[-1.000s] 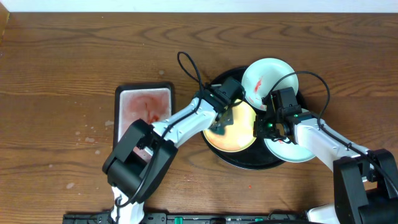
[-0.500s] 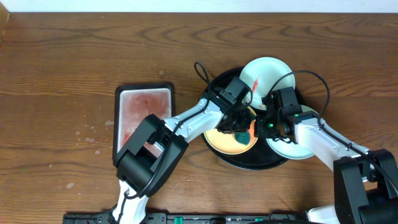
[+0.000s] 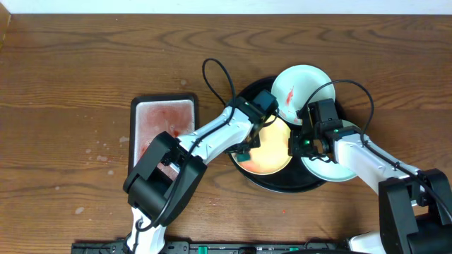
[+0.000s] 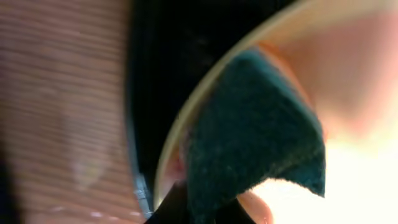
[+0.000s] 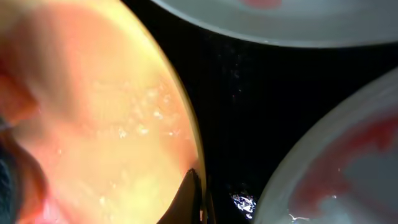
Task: Clean dirty plates on tray and stack at the side
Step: 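Scrub the yellow plate with the sponge while right gripper holds its rim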
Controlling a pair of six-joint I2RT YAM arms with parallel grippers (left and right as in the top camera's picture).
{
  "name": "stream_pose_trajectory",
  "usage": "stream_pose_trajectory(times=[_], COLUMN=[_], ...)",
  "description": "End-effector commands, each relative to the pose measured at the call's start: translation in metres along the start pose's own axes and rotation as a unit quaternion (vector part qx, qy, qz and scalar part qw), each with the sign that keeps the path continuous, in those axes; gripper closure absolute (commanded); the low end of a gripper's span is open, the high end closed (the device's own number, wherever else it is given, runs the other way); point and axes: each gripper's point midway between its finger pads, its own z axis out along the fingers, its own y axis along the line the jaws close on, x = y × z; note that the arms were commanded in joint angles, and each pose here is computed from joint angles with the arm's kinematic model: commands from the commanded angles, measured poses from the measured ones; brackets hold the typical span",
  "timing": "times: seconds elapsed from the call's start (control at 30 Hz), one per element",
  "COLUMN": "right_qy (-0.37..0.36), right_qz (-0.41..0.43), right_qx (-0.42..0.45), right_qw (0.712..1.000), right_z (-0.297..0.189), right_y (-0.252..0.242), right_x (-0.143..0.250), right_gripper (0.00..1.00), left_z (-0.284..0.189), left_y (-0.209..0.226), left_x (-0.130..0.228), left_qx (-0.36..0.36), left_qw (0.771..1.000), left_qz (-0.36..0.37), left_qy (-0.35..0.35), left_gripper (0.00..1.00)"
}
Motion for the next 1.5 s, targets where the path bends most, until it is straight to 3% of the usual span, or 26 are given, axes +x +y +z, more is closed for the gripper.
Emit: stream_pose_trajectory(times=[0.0,0.07,0.1,0.17,0.33,0.5,0.63,0.77,0.97,1.1,1.27,1.4,1.47], right_qy=[0.029,0.030,0.030,0.030,0.031,0.031,0.031,0.031,0.032,0.033,0.033,0.033,0.033], right_qz=[-0.005,-0.004,-0.004,-0.004,-0.004,-0.004,-0.004,-0.004,-0.004,-0.004,-0.004,-0.004,-0.004], right_qx=[0.050,0.050,0.050,0.050,0.050,0.050,0.050,0.050,0.050,0.051,0.051,0.051,0.050], right_qw=[0.998,0.998,0.998,0.998,0.998,0.998,0.998,0.998,0.998,0.998,0.998,0.998,0.998], right_z=[0.011,0.011,0.011,0.011,0.011,0.011,0.011,0.011,0.011,0.011,0.011,0.011,0.011], right_y=[-0.024,-0.024,-0.024,-0.024,-0.024,-0.024,-0.024,-0.024,-0.024,-0.024,-0.024,-0.024,-0.024], right_x=[0.019,0.019,0.019,0.019,0.020,0.020,0.020,0.020,0.020,0.021,0.021,0.021,0.021], right_gripper=[0.99,0.99,0.99,0.99,0.99,0.99,0.99,0.99,0.99,0.99,0.99,0.99,0.99], left_z=[0.012,0.019,0.022,0.018,0.001,-0.001,0.006,0.022,-0.008,-0.032,-0.093,-0.147,-0.172], left_y=[0.044,0.015,-0.015,-0.056,-0.110,-0.116,-0.104,-0.040,0.012,0.013,-0.003,0.021,0.052], left_x=[-0.027,-0.017,-0.006,0.010,0.044,0.071,0.070,0.025,-0.035,-0.049,-0.045,-0.041,-0.037], left_qx=[-0.106,-0.032,0.048,0.147,0.259,0.249,0.219,0.056,-0.032,-0.010,0.092,0.119,0.111], left_qw=[0.992,0.999,0.998,0.987,0.957,0.956,0.962,0.997,0.997,0.996,0.991,0.984,0.983], left_qz=[-0.014,-0.022,-0.024,-0.015,0.043,0.084,0.106,0.053,0.003,-0.013,0.001,0.010,0.009], left_qy=[-0.062,-0.027,0.013,0.062,0.121,0.134,0.120,0.024,-0.066,-0.088,-0.096,-0.129,-0.145], left_gripper=[0.93,0.93,0.93,0.93,0.93,0.92,0.93,0.93,0.93,0.93,0.92,0.92,0.93])
